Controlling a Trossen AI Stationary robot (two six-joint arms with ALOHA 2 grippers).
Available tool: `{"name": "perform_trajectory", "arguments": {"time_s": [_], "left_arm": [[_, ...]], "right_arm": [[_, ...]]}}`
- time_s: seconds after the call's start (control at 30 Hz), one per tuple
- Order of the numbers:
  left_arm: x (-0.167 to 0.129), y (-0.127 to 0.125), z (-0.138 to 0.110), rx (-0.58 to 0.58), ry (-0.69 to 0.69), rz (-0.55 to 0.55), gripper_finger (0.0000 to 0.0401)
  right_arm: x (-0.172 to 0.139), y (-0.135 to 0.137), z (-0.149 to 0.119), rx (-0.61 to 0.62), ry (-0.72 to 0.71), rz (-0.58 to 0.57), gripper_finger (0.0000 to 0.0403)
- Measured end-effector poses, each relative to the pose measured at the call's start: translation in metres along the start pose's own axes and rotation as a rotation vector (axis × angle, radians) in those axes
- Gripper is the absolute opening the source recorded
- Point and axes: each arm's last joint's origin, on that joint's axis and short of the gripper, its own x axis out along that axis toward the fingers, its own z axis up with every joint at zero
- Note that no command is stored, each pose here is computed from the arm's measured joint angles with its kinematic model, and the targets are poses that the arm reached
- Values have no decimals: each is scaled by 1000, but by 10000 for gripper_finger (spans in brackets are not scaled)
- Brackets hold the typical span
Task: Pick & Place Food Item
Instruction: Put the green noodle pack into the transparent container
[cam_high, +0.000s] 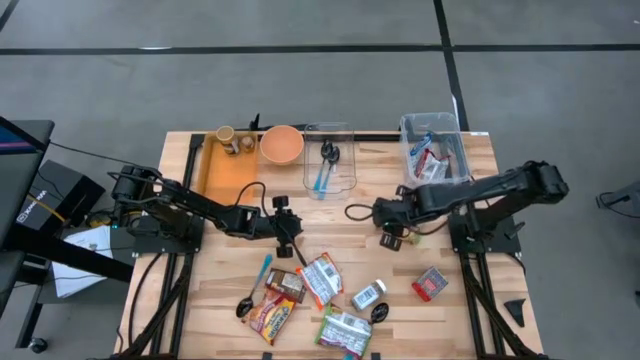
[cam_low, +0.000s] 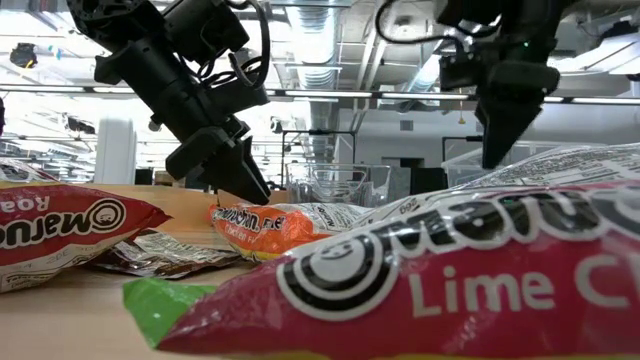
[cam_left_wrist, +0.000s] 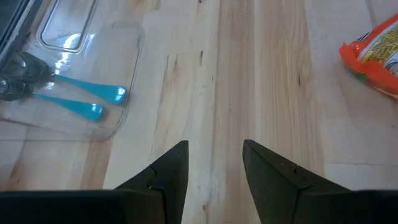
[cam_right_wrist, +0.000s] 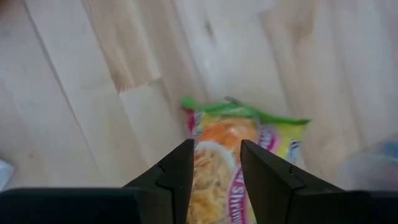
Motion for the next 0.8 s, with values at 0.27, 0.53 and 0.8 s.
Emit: {"name": "perform_trajectory", "arguments": {"time_s": [0.27, 0.53, 0.8], "left_arm": [[0, 0, 0, 0, 0, 0, 144], [0, 0, 0, 0, 0, 0, 144], [0, 0, 0, 0, 0, 0, 144]], "right_arm": [[23, 21, -3, -76, 85, -22, 127], [38, 26, -3, -82, 137, -48, 127], [44, 22, 1, -58, 140, -54, 127]]}}
